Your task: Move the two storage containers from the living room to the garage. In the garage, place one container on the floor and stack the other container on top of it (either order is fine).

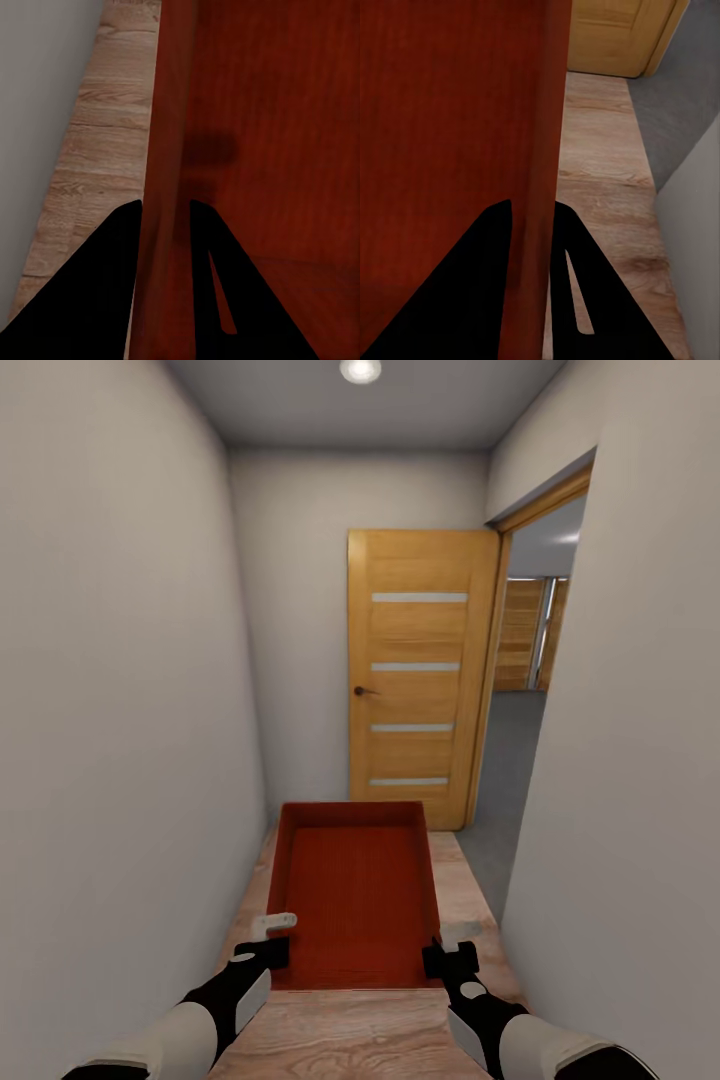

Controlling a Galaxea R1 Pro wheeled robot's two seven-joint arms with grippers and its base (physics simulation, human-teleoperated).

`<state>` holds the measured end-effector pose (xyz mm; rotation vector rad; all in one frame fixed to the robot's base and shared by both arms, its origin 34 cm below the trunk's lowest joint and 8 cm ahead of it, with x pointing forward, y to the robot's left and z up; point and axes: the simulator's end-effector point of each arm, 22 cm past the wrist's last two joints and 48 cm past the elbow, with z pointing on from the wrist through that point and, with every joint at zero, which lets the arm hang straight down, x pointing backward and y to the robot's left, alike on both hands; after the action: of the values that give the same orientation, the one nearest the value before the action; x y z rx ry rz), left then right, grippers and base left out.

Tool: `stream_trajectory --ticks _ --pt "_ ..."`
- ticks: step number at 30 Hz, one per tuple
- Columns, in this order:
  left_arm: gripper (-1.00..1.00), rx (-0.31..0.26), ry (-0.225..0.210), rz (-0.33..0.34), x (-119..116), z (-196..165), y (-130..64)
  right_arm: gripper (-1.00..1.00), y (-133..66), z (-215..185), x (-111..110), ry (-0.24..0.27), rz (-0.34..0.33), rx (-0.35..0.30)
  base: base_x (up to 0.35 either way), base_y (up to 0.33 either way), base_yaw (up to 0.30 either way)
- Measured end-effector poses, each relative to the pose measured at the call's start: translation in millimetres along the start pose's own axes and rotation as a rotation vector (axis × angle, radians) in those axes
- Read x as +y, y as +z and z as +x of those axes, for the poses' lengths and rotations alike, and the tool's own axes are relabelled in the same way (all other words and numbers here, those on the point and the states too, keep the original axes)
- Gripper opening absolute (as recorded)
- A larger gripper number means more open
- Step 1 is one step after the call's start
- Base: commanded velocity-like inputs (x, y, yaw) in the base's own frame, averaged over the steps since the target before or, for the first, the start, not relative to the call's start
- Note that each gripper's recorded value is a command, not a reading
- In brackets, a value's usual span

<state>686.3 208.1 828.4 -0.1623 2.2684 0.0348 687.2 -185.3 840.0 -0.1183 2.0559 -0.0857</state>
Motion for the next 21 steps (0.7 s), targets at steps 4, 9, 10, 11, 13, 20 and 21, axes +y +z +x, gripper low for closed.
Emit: stream_trajectory --ticks 4,9,10,11,13,20,21 --pt "-1.0 0.0 0.0 0.0 -0.1 -0.1 0.0 -1.0 0.0 0.0 -0.1 0.0 0.0 0.0 0.322 0.0 0.0" --pt "-1.0 0.0 0.0 0.0 0.2 -0.1 0.0 -1.0 0.0 -0.1 0.2 0.0 0.0 0.0 0.322 0.0 0.0" --pt "-1.0 0.0 0.0 0.0 0.1 -0.1 0.0 -1.0 0.0 -0.1 0.2 0.0 0.0 0.0 0.322 0.0 0.0" --pt "-1.0 0.0 0.0 0.0 0.1 -0.1 0.0 -1.0 0.0 0.0 0.1 0.0 0.0 0.0 0.322 0.0 0.0" --pt "-1.0 -0.001 0.0 0.0 -0.1 -0.2 0.0 -1.0 0.0 -0.1 0.0 0.0 0.0 -0.001 0.322 0.0 0.0" --pt "-1.0 -0.001 0.0 0.0 0.0 -0.4 0.0 -1.0 0.0 -0.2 0.0 0.001 0.0 -0.001 0.322 0.0 0.0" --pt "-1.0 -0.001 0.0 0.0 0.2 -0.5 0.0 -1.0 0.0 -0.3 0.2 0.001 0.0 -0.001 0.322 0.0 0.0"
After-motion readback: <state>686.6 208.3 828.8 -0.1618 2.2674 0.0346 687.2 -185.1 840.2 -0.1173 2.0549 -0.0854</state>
